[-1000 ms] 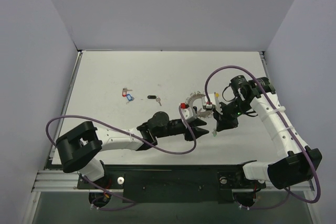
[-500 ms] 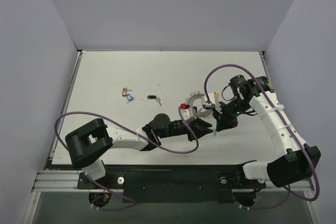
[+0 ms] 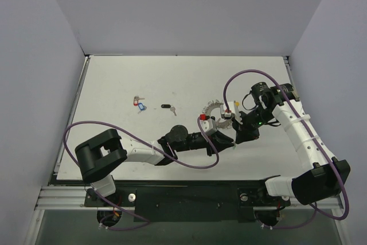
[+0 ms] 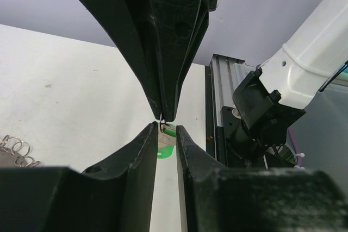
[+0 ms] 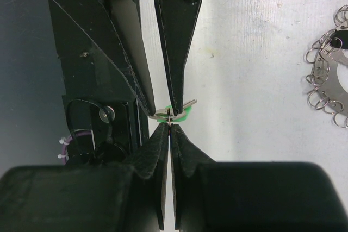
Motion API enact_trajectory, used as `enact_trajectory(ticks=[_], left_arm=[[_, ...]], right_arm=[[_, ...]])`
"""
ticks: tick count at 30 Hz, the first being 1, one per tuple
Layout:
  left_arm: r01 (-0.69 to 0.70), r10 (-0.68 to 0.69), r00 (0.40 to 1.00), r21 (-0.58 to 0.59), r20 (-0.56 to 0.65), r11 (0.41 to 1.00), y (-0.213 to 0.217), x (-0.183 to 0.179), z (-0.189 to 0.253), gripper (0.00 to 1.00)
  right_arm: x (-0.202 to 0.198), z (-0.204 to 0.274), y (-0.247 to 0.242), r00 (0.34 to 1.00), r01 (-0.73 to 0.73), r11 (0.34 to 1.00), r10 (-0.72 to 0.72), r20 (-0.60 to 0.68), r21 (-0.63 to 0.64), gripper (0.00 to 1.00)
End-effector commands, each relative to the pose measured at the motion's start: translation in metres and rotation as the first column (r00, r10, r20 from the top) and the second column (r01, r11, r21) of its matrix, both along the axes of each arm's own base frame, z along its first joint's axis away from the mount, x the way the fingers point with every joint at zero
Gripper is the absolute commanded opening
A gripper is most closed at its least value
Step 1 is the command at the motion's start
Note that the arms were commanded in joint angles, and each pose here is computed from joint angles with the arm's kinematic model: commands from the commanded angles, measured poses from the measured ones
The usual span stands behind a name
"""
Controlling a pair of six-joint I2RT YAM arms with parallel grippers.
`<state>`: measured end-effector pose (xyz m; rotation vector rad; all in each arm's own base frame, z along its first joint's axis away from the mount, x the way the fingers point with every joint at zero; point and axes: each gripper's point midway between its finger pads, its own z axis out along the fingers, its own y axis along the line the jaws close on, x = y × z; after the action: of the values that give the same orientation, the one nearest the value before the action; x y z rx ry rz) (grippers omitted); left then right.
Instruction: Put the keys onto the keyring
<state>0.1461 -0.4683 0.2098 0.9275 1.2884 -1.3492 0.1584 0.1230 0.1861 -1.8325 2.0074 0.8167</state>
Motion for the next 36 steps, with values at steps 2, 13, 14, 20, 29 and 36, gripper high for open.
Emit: enact_trajectory(ticks=[2, 13, 14, 20, 29, 36], left_arm=[[0.025, -0.02, 0.999, -0.1, 0.044, 0.995, -0.007, -0.003, 0.035, 0.27], [0.018, -0.014, 0.999, -0.097, 0.042, 0.995, -0.007, -0.001, 0.036, 0.0], [0.018, -0.015, 0.999, -0.093, 0.039, 0.996, -0.006, -0.002, 0.034, 0.0], [-0.033, 0.037, 0.999, -0.153, 0.024, 0.988, 0.006, 0.002, 0.045, 0.0], [-0.066, 0.071, 0.997, -0.337, 0.002, 0.939, 0.043, -0.001, 0.071, 0.0], [-0.028, 0.039, 0.999, -0.419, 0.017, 0.908, 0.053, -0.008, 0.084, 0.0]], right_arm=[[-0.037, 0.01, -0.004, 0.989, -0.015, 1.0, 0.014, -0.145, -0.003, 0.0], [-0.042, 0.01, -0.002, 0.988, -0.027, 1.0, 0.029, -0.15, 0.015, 0.0], [-0.043, 0.011, -0.002, 0.988, -0.028, 0.999, 0.03, -0.15, 0.018, 0.0], [-0.046, 0.011, -0.001, 0.991, -0.028, 0.999, 0.033, -0.127, 0.044, 0.11], [-0.055, 0.027, 0.0, 0.995, -0.066, 0.977, 0.079, -0.057, 0.201, 0.34], [-0.053, 0.034, 0.014, 0.987, -0.15, 0.926, 0.121, 0.102, 0.347, 0.4]])
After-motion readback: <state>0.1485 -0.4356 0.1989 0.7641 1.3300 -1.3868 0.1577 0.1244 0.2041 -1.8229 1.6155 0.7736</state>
